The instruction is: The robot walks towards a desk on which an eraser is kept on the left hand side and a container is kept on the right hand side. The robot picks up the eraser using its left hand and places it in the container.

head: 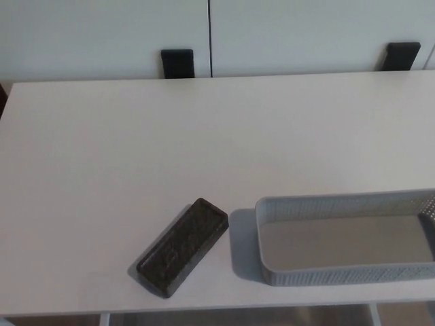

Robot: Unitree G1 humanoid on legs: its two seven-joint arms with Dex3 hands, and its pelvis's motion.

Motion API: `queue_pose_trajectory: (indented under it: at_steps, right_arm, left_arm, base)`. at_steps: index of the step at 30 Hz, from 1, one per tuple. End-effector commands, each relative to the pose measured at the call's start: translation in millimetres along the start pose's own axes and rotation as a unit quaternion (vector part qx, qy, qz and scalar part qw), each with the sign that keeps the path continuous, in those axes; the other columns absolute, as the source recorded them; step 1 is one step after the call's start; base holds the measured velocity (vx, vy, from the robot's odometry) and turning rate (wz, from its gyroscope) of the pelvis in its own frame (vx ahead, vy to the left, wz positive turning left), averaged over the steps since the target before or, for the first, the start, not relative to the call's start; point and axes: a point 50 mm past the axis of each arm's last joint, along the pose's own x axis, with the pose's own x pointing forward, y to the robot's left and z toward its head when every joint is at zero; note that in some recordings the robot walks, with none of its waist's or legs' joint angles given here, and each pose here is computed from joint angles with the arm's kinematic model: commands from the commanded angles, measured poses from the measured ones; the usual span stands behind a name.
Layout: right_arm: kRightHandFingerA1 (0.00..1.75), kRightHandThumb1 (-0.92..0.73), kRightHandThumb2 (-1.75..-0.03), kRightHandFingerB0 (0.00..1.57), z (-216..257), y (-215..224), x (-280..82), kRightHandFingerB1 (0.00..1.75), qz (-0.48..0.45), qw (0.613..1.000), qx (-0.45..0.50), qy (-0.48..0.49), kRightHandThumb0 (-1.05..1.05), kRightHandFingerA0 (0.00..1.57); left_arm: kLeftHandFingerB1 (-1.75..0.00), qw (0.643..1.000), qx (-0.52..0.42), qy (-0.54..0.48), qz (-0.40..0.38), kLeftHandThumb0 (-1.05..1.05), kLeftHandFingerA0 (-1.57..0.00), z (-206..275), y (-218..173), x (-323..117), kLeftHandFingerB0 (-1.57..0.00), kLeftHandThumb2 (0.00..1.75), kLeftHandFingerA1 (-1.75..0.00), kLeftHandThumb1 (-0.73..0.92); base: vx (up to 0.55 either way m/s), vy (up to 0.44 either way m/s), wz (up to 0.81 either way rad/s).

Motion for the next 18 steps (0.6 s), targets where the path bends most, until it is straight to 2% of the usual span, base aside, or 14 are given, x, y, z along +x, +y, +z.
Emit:
queue_pose_trajectory:
  at_steps: [1,7,8,9,11,18]
  right_arm:
    - [0.58,-0.38,-0.74,0.32,14.4,6.5,0.0,0.50,0.026,0.997,-0.031,-0.060,-0.49,0.45]
    - [0.59,-0.37,-0.75,0.32,16.6,6.6,0.9,0.50,0.030,0.997,-0.035,-0.061,-0.51,0.45]
    - [0.52,-0.47,-0.54,0.39,16.4,6.8,1.0,0.40,0.030,0.997,-0.036,-0.059,-0.46,0.51]
    - [0.59,-0.37,-0.74,0.32,16.5,6.7,1.1,0.50,0.030,0.997,-0.036,-0.059,-0.51,0.45]
    - [0.58,-0.37,-0.73,0.32,17.6,7.9,1.6,0.49,0.033,0.997,-0.034,-0.059,-0.51,0.44]
    - [0.58,-0.37,-0.72,0.31,16.9,10.7,0.9,0.49,0.040,0.997,-0.029,-0.062,-0.49,0.45]
  left_arm:
    - [-0.51,0.935,-0.048,-0.295,-0.191,-0.26,-0.05,162.2,-37.9,31.9,0.00,0.87,-0.54,0.35]
    - [-0.50,0.932,-0.006,-0.256,-0.258,-0.28,-0.04,151.5,-76.2,46.7,0.00,0.84,-0.54,0.29]
    - [-0.50,0.931,0.002,-0.246,-0.270,-0.28,-0.04,147.9,-83.0,46.3,0.00,0.84,-0.54,0.29]
    - [-0.50,0.931,0.007,-0.239,-0.275,-0.28,-0.04,145.7,-87.3,45.7,0.00,0.84,-0.53,0.28]
    - [-0.50,0.932,0.032,-0.226,-0.282,-0.29,-0.05,138.2,-101.5,43.3,0.00,0.83,-0.54,0.25]
    - [-0.49,0.938,0.035,-0.186,-0.292,-0.28,-0.05,115.4,-134.5,38.0,0.00,0.81,-0.55,0.23]
  base:
    - [0.00,0.000,0.00]
    - [0.00,0.000,0.00]
    - [0.00,0.000,0.00]
    - [0.00,0.000,0.00]
    - [0.00,0.000,0.00]
    - [0.00,0.000,0.00]
